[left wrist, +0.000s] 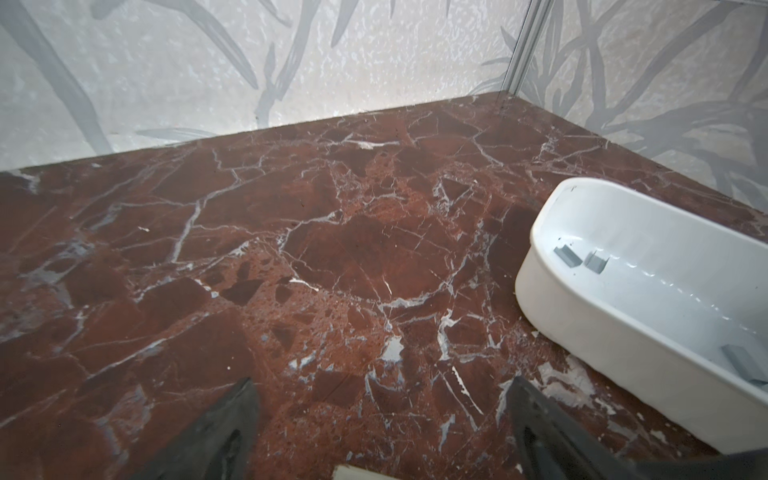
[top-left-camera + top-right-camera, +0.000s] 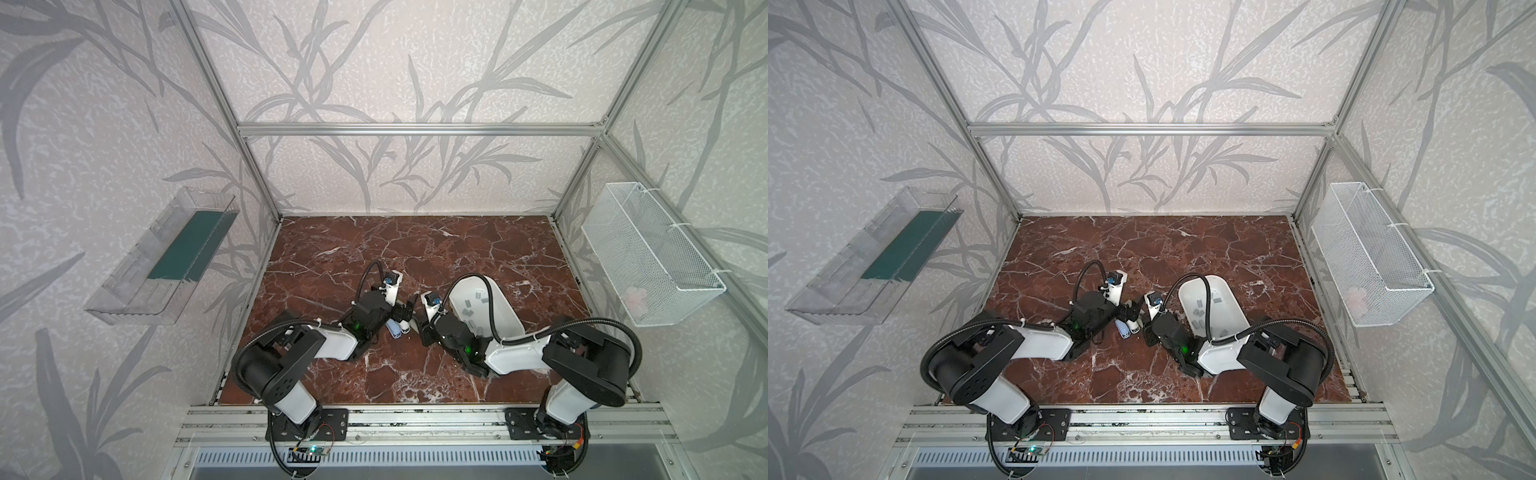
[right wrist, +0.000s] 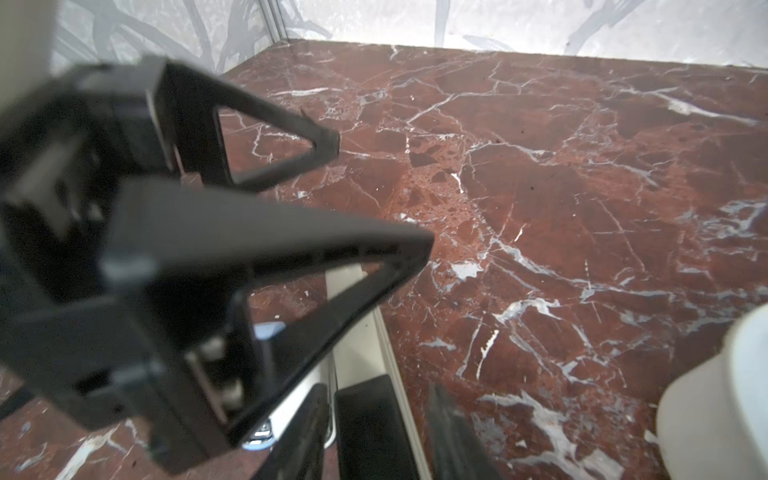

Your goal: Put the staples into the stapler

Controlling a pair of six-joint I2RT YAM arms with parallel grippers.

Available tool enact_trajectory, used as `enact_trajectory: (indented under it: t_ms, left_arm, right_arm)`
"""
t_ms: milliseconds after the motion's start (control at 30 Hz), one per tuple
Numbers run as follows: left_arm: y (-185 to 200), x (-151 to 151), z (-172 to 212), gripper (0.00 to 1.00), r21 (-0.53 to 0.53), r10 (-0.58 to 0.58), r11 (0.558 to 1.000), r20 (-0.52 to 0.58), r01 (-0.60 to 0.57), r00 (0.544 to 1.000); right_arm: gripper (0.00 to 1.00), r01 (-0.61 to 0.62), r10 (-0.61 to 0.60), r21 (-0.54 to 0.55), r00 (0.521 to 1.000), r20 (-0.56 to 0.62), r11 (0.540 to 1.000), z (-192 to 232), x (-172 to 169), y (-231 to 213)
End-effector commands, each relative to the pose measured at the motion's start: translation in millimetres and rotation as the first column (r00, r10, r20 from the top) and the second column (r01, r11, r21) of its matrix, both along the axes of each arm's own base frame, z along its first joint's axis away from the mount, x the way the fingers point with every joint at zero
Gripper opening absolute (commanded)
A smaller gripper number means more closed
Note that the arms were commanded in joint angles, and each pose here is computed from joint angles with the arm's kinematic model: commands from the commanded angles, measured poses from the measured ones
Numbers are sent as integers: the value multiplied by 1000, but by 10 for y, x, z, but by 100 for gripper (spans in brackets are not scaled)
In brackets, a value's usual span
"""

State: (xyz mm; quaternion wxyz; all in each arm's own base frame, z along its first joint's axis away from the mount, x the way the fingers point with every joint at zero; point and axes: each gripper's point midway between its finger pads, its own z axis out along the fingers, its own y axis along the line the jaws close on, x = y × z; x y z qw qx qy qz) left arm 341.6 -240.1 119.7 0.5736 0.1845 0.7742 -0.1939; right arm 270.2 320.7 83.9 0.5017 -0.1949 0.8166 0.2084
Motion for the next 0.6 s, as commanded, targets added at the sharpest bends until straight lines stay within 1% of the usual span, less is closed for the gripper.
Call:
enact_trajectory:
  t_ms: [0,133,267,433,500,533,567]
  left_arm:
    - [145,-20,150,94,4,63,998,20,-63,998]
    - [370,-49,262,95,-6,160,987,35,-159,987]
    - [585,-75,327,98,-8,254,967,47,-253,966]
    - [722,-117,382,99,-13,300,954,63,-300,952]
    - [760,-135,390,99,-13,312,950,62,-312,948]
    - [782,-143,406,99,-16,320,947,65,-319,945]
    - [806,-149,418,99,-17,329,944,67,-329,942]
  right_arm:
    - [48,-46,44,-53,998,-37,998,-56,-87,22]
    - [54,-57,52,-64,996,-71,996,-196,-142,-11]
    - [54,-65,56,-94,993,-101,993,-332,-153,-1]
    - [40,-36,27,-101,996,-91,994,-361,-89,7]
    - [36,1,-9,-103,997,-78,995,-326,-33,-14]
    - [34,21,-33,-130,996,-85,991,-421,-12,-47]
    - [32,38,-49,-135,996,-81,990,-427,8,-63]
